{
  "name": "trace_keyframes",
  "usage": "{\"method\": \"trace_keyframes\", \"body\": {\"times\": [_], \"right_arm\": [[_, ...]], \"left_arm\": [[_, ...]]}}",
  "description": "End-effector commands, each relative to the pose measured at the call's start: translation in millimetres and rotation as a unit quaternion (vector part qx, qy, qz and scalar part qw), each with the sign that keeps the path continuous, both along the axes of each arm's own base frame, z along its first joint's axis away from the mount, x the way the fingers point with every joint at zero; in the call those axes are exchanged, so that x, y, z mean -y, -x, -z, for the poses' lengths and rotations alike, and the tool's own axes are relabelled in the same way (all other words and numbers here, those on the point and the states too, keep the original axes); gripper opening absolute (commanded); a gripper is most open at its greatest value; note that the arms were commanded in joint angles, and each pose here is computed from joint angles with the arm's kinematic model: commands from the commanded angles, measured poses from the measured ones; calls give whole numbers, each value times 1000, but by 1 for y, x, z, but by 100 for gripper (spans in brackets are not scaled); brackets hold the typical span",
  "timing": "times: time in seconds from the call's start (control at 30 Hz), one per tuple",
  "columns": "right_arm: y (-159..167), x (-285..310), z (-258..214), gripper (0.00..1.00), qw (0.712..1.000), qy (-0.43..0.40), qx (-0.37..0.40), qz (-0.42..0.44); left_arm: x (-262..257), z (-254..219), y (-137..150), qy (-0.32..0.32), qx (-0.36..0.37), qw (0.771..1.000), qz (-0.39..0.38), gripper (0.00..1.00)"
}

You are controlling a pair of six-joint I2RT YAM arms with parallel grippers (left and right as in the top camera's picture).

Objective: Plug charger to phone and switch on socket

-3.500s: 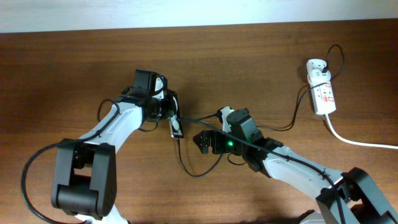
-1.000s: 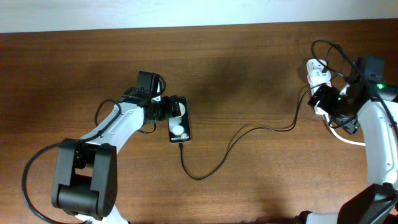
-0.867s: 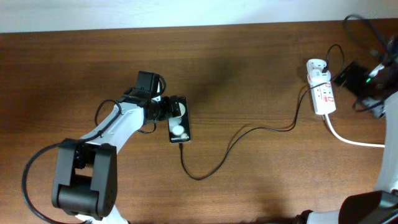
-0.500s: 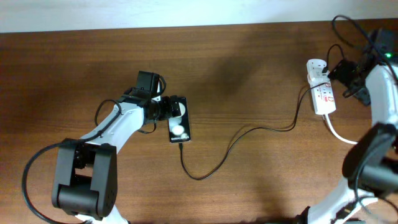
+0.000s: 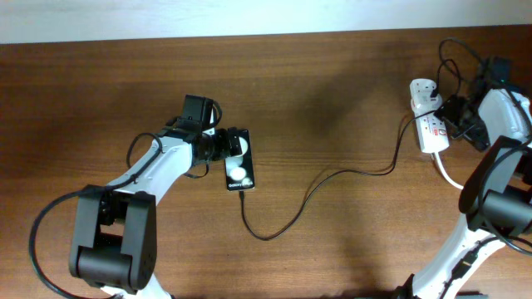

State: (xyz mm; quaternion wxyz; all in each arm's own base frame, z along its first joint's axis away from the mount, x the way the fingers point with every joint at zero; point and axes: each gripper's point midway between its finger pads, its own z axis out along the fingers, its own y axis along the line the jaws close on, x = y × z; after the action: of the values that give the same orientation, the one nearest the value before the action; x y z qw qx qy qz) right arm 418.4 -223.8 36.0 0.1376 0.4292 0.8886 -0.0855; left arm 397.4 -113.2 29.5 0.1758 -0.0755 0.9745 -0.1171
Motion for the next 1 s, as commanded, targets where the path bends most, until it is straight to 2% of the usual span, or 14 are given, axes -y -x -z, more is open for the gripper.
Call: {"method": "trace_keyframes", "body": {"times": [0.0,0.23,0.4,0.57,0.67,0.97], "right_arm": [[-8,-1,3,99,999,-25,30,20],[-12,-2,4,99,999,-28,38,18],[-18,-4,31,99,998,-44,37,20],[-26,-10,31,99,997,-62,53,12],[-29,-25,32,99,993,-103,63,1],[-17,-30,38,99,993,-113,39,4]], "left_arm": [[-3,1,0,-6,1,1000,0,99],[-3,1,0,-6,1,1000,0,99],[-3,1,0,-6,1,1000,0,99],[-3,1,0,-6,1,1000,0,99],[-3,1,0,-6,1,1000,0,99],[-3,1,0,-6,1,1000,0,99]]}}
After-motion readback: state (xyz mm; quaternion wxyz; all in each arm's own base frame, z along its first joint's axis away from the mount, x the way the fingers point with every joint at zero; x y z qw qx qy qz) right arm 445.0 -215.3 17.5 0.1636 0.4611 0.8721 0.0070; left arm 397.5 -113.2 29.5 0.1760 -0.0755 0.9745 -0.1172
